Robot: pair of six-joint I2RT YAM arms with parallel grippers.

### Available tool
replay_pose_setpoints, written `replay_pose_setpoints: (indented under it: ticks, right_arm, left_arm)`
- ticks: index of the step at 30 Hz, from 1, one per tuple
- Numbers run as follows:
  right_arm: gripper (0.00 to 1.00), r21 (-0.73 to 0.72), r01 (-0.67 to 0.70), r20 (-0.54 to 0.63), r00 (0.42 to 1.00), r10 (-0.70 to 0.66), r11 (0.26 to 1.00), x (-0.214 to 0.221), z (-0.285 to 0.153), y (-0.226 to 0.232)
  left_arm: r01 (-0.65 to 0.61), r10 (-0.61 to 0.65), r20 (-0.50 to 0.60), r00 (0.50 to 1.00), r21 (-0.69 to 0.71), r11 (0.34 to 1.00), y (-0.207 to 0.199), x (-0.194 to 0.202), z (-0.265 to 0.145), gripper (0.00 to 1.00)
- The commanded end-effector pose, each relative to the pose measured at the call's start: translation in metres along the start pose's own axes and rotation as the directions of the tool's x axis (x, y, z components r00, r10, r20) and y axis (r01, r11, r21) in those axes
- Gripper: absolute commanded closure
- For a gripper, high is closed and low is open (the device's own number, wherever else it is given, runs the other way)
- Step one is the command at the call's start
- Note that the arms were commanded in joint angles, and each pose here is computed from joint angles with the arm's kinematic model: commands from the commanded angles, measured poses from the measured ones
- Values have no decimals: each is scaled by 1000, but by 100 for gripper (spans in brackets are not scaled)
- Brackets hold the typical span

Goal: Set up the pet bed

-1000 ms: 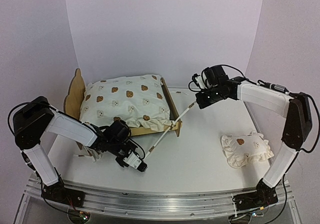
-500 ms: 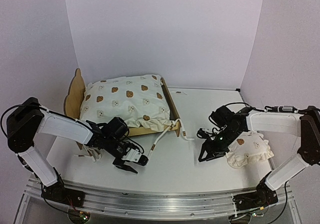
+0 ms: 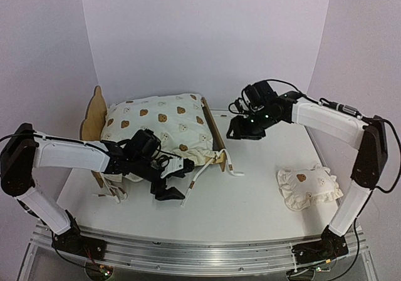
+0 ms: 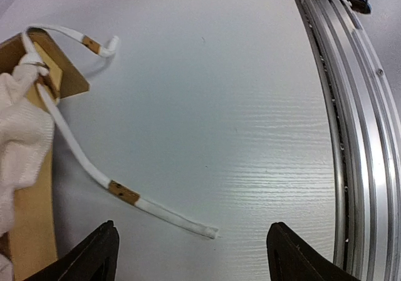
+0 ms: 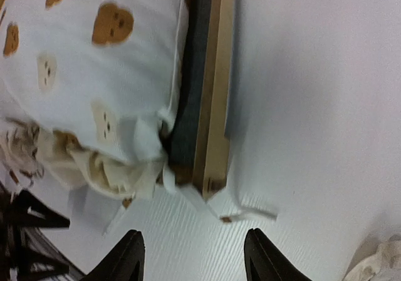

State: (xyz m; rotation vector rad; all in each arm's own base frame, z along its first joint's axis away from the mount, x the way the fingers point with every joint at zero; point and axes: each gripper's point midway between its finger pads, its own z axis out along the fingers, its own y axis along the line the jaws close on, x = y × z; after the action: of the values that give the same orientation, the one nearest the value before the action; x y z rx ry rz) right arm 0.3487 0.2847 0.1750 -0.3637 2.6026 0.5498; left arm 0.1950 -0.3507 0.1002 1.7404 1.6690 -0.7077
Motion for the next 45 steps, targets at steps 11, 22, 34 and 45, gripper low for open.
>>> replay_pose_setpoints:
  ticks: [11,22,34,45]
  right_arm:
    - [48,68,-116,160,982,104,991,-104,98,5]
    - [86,404,-221,250,960,126,888,-74,85,-72]
    - [92,638,-329,327,934,142,696,-1,-11,-173]
    - [68,626,-234,255,963,89,744,-11,-42,-192]
  left_arm:
    - [423,-309,295,904,-523,740,153,-85,-146,5]
    - [330,-162,297,941,-700,634,182,-90,-185,1]
    - [205,-35,336,941,-488,848,143,-130,-164,3]
    - [138,-79,304,949,-177,975,68,-108,-139,13]
